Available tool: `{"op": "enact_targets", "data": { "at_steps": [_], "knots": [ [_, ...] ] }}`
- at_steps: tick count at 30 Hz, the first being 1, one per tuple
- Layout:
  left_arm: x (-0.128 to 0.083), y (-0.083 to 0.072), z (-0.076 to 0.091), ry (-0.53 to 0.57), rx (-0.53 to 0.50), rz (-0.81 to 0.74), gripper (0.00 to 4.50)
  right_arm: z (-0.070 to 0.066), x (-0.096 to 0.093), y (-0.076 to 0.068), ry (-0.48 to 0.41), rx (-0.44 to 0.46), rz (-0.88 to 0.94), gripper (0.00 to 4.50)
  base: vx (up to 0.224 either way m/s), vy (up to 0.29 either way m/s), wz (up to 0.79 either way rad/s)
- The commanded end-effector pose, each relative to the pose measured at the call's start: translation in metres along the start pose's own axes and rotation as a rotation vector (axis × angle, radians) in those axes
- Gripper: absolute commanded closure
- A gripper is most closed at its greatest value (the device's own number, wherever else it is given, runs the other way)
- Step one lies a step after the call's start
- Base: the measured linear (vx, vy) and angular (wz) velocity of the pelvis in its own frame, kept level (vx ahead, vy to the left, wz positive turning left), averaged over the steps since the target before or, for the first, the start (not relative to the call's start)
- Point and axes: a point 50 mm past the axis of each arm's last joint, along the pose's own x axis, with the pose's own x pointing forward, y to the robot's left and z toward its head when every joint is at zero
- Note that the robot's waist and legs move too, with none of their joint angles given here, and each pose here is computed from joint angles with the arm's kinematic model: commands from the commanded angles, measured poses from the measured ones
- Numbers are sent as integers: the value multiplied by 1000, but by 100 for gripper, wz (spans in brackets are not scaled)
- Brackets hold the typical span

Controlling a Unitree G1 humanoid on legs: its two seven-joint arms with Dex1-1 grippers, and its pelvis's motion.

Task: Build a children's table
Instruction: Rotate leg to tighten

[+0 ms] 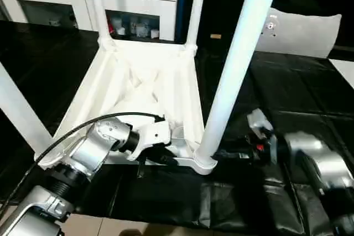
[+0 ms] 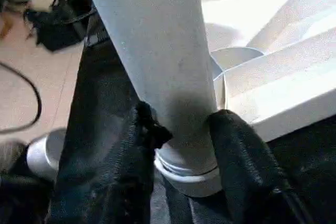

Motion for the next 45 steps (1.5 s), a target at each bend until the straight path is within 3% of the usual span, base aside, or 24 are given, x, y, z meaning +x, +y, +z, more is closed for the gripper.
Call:
{"op": "enact_targets", "data": {
  "at_steps": [1,5,9,12,14,15,19,21,29,30,33,35,38,40,45],
  "knots": [
    [15,2,22,-91,11,50,450,12,18,-1,-46,-41,-78,313,0,0,0],
    [22,9,23,-112,-87,186,450,11,29,-14,-41,-13,-331,343,0,0,0],
    [41,15,31,-132,-226,332,450,14,45,-30,-68,117,-688,386,0,0,0],
    [50,18,37,-134,-245,386,450,14,51,-32,-71,155,-786,397,0,0,0],
    [57,19,44,-151,-260,411,450,16,55,-29,-72,109,-811,397,0,0,0],
    [59,18,47,-150,-257,412,450,19,58,-27,-94,93,-800,370,0,0,0],
    [55,17,46,-153,-239,414,450,21,55,-23,-127,106,-785,357,0,0,0],
    [52,17,43,-145,-221,407,450,22,51,-22,-137,103,-763,319,0,0,0],
    [39,21,30,-115,-191,406,450,16,24,-31,-90,16,-657,271,0,0,0],
    [35,23,28,-108,-183,404,450,12,9,-32,-48,-22,-625,241,0,0,0],
    [26,24,22,-82,-138,371,450,11,-28,-23,-12,-74,-521,232,0,0,0],
    [24,23,20,-67,-108,330,450,15,-37,-20,-21,-87,-482,200,0,0,0],
    [22,20,19,-59,-70,277,450,17,-40,-17,-10,-101,-434,183,0,0,0],
    [20,13,18,-40,11,173,450,20,-41,-12,14,-131,-331,157,0,0,0],
    [19,2,22,-42,115,3,450,24,-32,-7,37,-182,-184,157,0,0,0]
  ]
}}
